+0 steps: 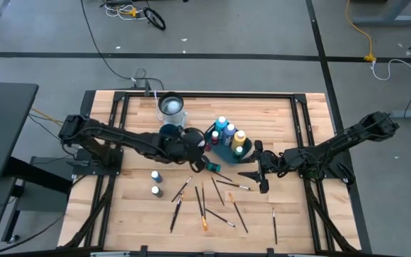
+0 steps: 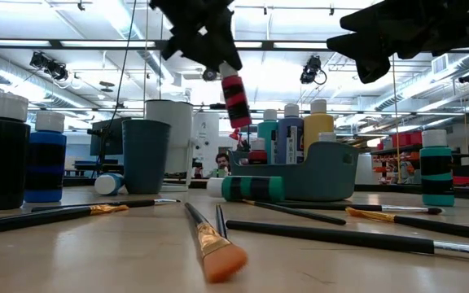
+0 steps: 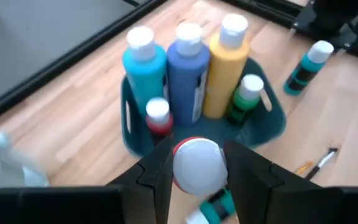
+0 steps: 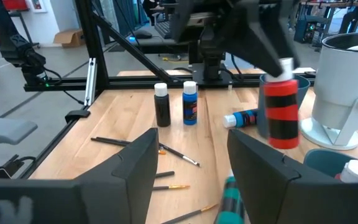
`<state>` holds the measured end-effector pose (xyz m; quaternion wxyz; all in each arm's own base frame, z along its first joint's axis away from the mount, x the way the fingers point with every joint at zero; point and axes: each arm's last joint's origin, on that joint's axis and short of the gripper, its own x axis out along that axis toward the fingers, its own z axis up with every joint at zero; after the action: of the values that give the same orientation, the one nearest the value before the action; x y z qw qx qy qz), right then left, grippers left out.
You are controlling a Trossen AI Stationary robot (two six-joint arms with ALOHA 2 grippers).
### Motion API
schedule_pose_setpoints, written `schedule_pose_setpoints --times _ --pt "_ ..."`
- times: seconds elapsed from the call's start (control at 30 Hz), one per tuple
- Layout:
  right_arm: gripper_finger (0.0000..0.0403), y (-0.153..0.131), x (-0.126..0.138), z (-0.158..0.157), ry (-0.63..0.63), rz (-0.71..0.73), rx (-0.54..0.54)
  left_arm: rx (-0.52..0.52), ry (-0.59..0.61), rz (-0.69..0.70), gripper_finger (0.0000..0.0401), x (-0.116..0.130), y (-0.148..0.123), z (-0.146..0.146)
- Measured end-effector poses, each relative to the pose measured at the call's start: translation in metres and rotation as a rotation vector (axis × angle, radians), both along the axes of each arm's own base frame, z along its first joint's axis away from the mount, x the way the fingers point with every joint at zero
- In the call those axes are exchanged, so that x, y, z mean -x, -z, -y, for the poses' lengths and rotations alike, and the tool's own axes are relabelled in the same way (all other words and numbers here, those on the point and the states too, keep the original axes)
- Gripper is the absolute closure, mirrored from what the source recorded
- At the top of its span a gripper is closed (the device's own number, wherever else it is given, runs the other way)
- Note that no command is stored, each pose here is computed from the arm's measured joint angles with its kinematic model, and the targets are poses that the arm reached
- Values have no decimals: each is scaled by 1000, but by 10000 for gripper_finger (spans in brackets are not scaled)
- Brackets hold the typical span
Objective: Pick & Place Paint Supplies
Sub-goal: Put the orange paint bottle into the blue bin
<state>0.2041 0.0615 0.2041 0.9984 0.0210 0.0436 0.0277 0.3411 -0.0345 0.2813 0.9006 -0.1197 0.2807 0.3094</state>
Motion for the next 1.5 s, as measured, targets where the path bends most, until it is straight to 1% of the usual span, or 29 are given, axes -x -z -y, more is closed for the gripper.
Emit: schedule_pose_setpoints --times 0.07,0.17,0.3,0.43,0.57,0.63,0.77,0.93,1.0,1.23,1.27,1.4,1.5 --pt "208 0 0 0 0 0 0 -9 3 4 272 -5 2 -6" --pt "208 0 0 0 0 0 0 -28 -8 -38 272 -12 13 -17" --pt "208 0 0 0 0 0 0 -7 20 -72 271 -23 28 -27" --pt "208 0 0 0 0 0 3 22 34 -78 272 -32 40 -38" --pt "208 0 0 0 0 0 4 43 17 -89 272 -35 46 -51" --pt "208 0 0 0 0 0 5 46 15 -117 269 -34 50 -58" --pt "208 1 0 0 0 -6 7 63 12 -109 270 -34 49 -70" --pt "208 1 0 0 0 -8 7 75 45 -126 266 -33 49 -81" --pt "208 1 0 0 0 -8 7 92 64 -128 262 -33 49 -84" --pt "208 1 0 0 0 -8 7 71 102 -178 261 -39 64 -87" --pt "208 1 0 0 0 -8 7 69 109 -208 259 -38 68 -87" --pt "208 2 0 0 0 -13 8 47 129 -238 242 -40 73 -88" --pt "208 2 0 0 0 -19 10 35 127 -230 229 -43 76 -89"
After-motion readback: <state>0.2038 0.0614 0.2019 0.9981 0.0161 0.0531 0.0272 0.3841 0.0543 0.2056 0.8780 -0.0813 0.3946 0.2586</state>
